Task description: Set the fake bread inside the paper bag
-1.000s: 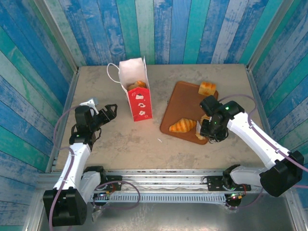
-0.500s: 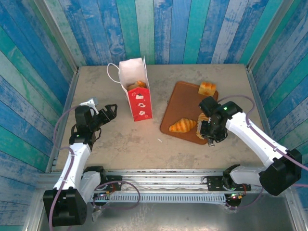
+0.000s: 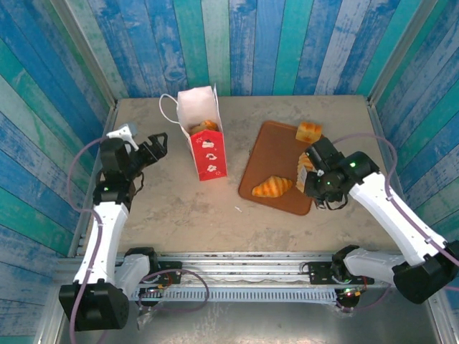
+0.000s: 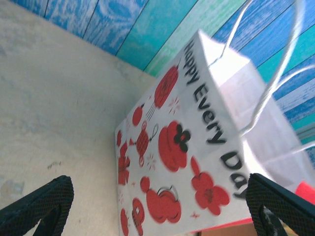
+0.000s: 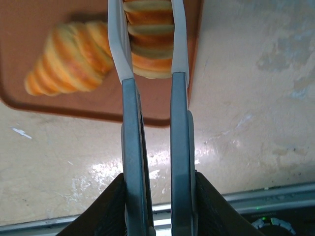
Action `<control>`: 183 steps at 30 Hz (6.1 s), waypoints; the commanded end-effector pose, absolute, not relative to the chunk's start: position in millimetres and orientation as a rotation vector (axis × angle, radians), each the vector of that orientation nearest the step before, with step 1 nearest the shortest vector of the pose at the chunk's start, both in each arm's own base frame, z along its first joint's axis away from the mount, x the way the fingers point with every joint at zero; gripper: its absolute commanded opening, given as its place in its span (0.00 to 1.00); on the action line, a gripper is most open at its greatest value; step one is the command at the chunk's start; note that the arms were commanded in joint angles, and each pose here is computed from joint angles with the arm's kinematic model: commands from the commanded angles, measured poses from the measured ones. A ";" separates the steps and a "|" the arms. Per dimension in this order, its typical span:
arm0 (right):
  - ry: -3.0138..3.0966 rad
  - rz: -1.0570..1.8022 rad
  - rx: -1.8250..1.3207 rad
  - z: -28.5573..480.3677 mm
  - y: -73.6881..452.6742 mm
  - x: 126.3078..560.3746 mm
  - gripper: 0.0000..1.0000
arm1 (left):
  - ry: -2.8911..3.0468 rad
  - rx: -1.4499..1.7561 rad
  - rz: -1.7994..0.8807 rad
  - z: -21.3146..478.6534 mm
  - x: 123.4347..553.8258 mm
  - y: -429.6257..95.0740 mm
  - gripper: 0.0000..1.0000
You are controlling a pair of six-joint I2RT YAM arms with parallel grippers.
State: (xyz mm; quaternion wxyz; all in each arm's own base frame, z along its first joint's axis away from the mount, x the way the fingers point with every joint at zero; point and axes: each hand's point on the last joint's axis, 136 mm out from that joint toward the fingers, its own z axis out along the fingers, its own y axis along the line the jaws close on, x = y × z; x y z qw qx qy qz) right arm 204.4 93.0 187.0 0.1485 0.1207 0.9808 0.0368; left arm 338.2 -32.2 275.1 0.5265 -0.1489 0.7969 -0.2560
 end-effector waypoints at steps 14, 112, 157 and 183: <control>2.178 0.368 -0.049 345.0 156.5 286.0 0.08 | 1.854 -0.218 -0.719 369.4 387.0 -43.4 0.95; 2.209 0.481 -0.407 316.6 367.6 326.5 0.50 | 1.960 -0.131 -0.670 338.7 444.7 -41.3 0.03; 2.431 0.143 0.185 289.3 54.1 326.2 0.51 | 1.934 -0.158 -0.490 316.4 370.1 -25.9 0.99; 2.505 0.561 0.494 187.7 -3.9 388.1 0.48 | 2.005 -0.178 -0.501 289.0 373.3 -26.4 0.98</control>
